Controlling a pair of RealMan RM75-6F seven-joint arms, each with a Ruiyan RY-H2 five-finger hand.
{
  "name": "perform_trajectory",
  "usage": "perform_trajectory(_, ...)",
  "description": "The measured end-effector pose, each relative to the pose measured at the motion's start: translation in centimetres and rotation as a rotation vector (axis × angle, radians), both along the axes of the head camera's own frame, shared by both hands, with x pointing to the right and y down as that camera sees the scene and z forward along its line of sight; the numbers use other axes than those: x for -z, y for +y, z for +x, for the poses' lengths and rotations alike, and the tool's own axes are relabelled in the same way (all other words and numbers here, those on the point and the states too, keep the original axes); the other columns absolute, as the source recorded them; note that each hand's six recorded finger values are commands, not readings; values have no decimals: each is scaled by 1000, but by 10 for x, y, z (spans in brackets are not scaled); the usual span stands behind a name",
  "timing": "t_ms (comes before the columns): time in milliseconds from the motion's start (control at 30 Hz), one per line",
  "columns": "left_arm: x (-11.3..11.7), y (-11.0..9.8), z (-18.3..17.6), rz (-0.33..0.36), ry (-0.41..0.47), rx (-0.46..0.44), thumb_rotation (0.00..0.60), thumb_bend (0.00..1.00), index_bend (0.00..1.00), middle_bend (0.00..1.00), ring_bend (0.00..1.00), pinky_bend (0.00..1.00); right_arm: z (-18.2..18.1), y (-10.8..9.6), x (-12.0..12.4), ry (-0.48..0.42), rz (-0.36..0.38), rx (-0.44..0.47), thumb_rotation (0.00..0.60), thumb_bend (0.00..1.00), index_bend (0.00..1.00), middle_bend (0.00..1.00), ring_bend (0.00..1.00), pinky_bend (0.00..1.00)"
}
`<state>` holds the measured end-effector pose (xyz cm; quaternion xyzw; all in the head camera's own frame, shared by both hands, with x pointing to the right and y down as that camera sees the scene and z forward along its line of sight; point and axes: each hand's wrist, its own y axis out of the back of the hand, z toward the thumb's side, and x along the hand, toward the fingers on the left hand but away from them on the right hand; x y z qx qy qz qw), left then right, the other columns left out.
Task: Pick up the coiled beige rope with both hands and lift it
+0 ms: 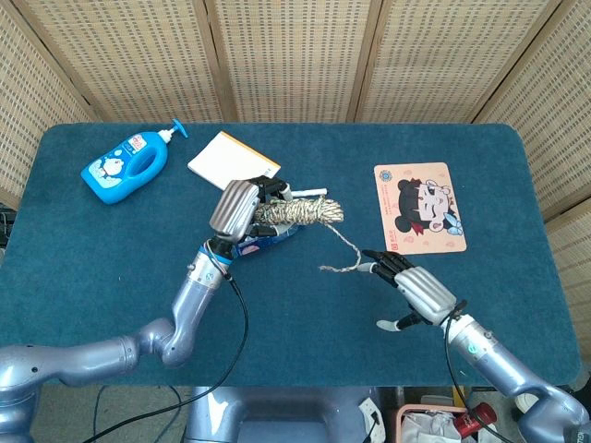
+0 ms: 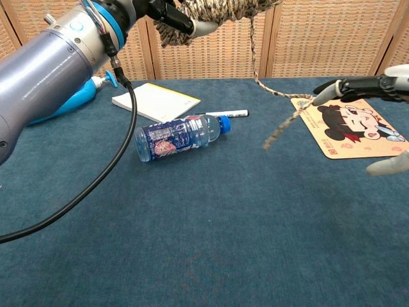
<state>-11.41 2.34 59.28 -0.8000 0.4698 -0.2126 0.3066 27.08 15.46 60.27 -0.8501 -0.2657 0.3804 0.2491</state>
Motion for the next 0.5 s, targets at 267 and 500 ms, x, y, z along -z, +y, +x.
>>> perform_trajectory(267, 15, 4, -8, 22, -2, -10, 600, 754, 671, 587, 499, 582, 51, 6, 8, 201, 261, 33, 600, 0, 112, 0, 0, 0)
perform_trajectory(500, 27, 8, -10, 36, 9, -17, 600, 754, 672, 587, 499, 582, 85, 20, -6, 338, 287, 35, 600, 0, 98, 0, 0, 0)
